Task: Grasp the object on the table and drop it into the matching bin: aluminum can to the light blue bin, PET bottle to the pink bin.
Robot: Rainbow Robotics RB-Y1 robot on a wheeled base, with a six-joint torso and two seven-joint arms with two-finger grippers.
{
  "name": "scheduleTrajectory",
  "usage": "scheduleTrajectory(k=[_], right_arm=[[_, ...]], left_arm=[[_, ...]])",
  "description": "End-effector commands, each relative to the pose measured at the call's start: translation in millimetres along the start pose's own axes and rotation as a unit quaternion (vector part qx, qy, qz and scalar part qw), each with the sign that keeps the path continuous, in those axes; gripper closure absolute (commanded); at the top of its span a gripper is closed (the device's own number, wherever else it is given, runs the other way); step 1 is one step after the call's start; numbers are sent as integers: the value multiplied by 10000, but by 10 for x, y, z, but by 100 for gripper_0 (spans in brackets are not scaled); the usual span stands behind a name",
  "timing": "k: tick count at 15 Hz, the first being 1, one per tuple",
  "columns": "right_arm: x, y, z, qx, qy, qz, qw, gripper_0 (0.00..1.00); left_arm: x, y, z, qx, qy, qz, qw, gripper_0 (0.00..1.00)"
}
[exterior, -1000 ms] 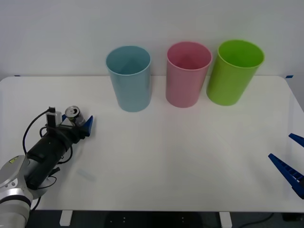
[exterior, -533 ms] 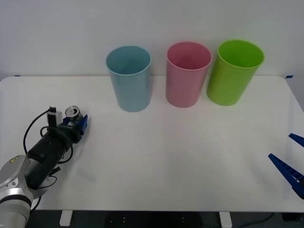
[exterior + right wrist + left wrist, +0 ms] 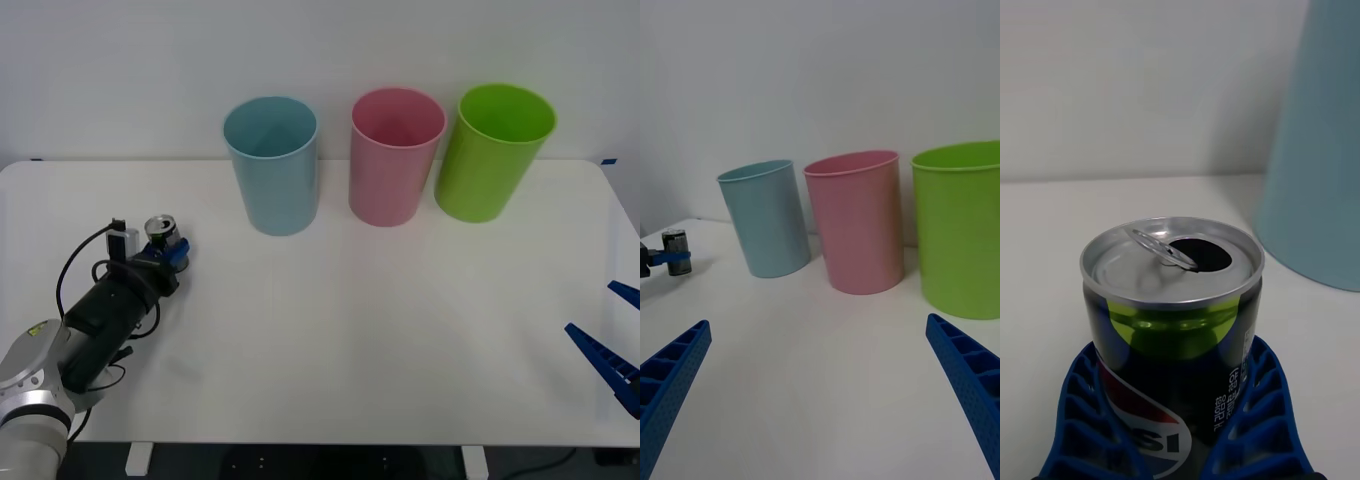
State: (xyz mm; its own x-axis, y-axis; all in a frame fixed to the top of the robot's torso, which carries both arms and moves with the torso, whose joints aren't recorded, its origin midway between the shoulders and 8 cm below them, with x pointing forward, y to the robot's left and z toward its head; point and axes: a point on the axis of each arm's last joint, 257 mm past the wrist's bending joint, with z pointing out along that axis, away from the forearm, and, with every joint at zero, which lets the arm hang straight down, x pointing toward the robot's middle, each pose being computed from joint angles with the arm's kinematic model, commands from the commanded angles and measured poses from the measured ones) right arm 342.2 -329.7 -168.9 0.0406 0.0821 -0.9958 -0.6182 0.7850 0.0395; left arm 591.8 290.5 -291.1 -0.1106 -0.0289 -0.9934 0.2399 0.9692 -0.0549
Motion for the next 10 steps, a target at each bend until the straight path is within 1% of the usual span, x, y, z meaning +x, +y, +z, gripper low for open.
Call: scheduleTrajectory(k=[1, 5, 7, 8, 9, 10], right_arm=[[0, 0, 0, 0, 0, 0, 10000, 0], [0, 0, 0, 0, 0, 0, 10000, 0], [0, 0, 0, 0, 0, 0, 10000, 0], [0, 0, 0, 0, 0, 0, 10000, 0], [0, 0, 0, 0, 0, 0, 10000, 0], [0, 0, 0, 0, 0, 0, 10000, 0]], left_arm=[[-160, 38, -16, 83, -149, 80, 9998, 100], [-439, 43, -2, 180, -386, 187, 9989, 100], [-650, 132, -36, 153, -598, 152, 9980, 100], [-769, 159, -43, 147, -700, 96, 9974, 100], [-940, 177, -54, 184, -832, -88, 9963, 100], [-1081, 159, -58, 245, -944, -183, 9951, 100]])
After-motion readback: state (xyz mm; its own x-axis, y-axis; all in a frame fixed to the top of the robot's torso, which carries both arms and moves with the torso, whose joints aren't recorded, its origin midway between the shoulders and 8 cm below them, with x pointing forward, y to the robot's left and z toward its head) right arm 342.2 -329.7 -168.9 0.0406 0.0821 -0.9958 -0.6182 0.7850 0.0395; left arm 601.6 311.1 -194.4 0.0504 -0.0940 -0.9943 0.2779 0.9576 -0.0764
